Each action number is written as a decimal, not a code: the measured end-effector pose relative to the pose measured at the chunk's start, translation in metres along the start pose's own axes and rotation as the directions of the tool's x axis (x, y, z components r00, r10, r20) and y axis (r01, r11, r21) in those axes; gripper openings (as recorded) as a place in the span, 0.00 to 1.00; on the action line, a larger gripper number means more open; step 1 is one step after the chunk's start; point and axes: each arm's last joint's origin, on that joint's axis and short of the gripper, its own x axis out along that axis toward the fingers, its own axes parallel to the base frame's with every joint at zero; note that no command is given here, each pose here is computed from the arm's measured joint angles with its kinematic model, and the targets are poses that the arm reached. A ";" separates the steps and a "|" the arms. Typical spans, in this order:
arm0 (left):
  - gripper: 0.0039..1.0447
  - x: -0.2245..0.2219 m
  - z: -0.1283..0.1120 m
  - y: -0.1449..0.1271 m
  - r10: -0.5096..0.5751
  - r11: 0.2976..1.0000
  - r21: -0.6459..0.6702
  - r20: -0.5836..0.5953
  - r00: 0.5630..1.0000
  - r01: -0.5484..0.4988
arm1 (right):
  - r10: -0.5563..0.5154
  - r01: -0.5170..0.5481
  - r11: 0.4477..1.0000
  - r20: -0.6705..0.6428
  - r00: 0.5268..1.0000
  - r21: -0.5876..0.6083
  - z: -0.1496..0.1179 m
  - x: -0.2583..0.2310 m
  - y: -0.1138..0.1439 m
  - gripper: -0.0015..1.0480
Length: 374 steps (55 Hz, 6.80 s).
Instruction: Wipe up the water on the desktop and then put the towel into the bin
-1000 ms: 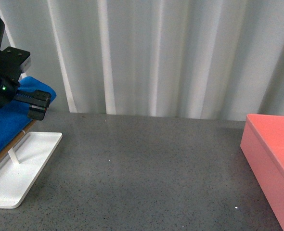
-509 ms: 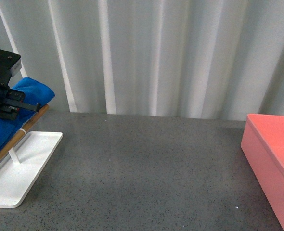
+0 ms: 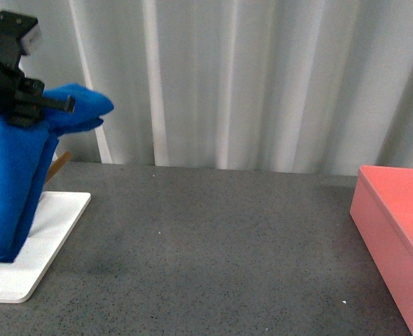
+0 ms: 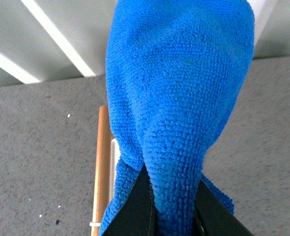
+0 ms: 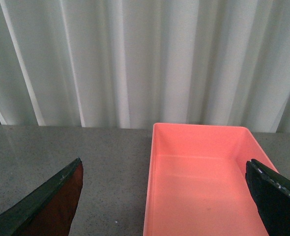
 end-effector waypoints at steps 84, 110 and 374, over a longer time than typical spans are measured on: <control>0.06 -0.113 -0.055 -0.194 -0.728 0.676 -0.020 0.132 0.672 0.736 | 0.723 -0.624 0.683 -0.227 0.652 0.380 0.031 0.104 0.033 0.93; 0.06 -0.116 -0.037 -0.194 -0.698 0.700 -0.052 0.160 0.698 0.712 | 0.743 -0.710 0.659 -0.365 0.561 0.249 -0.011 0.094 0.082 0.93; 0.03 -0.248 -0.218 -0.017 0.040 0.979 -0.191 0.530 0.847 0.073 | 0.517 -0.478 0.854 -0.425 0.743 0.203 0.018 0.173 0.108 0.04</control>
